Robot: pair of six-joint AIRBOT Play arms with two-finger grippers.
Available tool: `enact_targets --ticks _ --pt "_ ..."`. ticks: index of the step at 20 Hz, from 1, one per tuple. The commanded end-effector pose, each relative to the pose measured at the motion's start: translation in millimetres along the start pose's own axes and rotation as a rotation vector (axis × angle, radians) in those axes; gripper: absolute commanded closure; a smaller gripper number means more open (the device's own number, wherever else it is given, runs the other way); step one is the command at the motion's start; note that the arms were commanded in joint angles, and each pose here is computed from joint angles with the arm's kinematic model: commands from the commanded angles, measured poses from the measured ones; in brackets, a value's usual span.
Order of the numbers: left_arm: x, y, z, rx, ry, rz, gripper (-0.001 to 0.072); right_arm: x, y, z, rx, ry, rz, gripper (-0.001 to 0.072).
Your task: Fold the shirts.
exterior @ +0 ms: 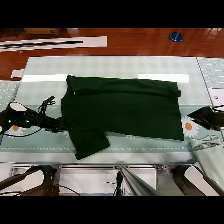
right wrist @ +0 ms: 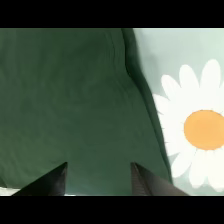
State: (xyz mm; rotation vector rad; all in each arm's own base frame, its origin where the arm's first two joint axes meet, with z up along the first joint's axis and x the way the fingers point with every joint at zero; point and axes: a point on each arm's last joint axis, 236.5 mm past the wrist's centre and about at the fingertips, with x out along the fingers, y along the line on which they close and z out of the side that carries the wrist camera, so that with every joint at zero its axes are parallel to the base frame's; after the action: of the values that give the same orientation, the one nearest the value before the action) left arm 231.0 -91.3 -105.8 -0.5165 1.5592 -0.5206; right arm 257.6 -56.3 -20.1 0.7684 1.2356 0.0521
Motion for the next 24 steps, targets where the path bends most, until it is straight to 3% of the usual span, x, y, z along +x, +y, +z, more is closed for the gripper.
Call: enact_targets --ticks 1,3,8,12,24 --pt "11 6 6 0.011 -0.006 0.024 0.0603 -1 0 -2 0.002 0.010 -0.001 0.0225" --pt "9 7 6 0.002 -0.008 0.021 0.0681 -7 -8 -1 0.003 0.016 -0.050 0.0225" --pt "1 13 4 -0.044 -0.014 -0.002 0.0682 -13 -69 -28 0.049 0.184 -0.282 0.0171" --pt "-2 15 3 -0.060 -0.014 -0.013 0.0681 12 -64 -45 0.093 0.328 -0.168 0.0170" --pt "-2 14 4 -0.063 -0.019 -0.016 0.0681 67 -56 -70 -0.009 0.344 -0.170 0.0180"
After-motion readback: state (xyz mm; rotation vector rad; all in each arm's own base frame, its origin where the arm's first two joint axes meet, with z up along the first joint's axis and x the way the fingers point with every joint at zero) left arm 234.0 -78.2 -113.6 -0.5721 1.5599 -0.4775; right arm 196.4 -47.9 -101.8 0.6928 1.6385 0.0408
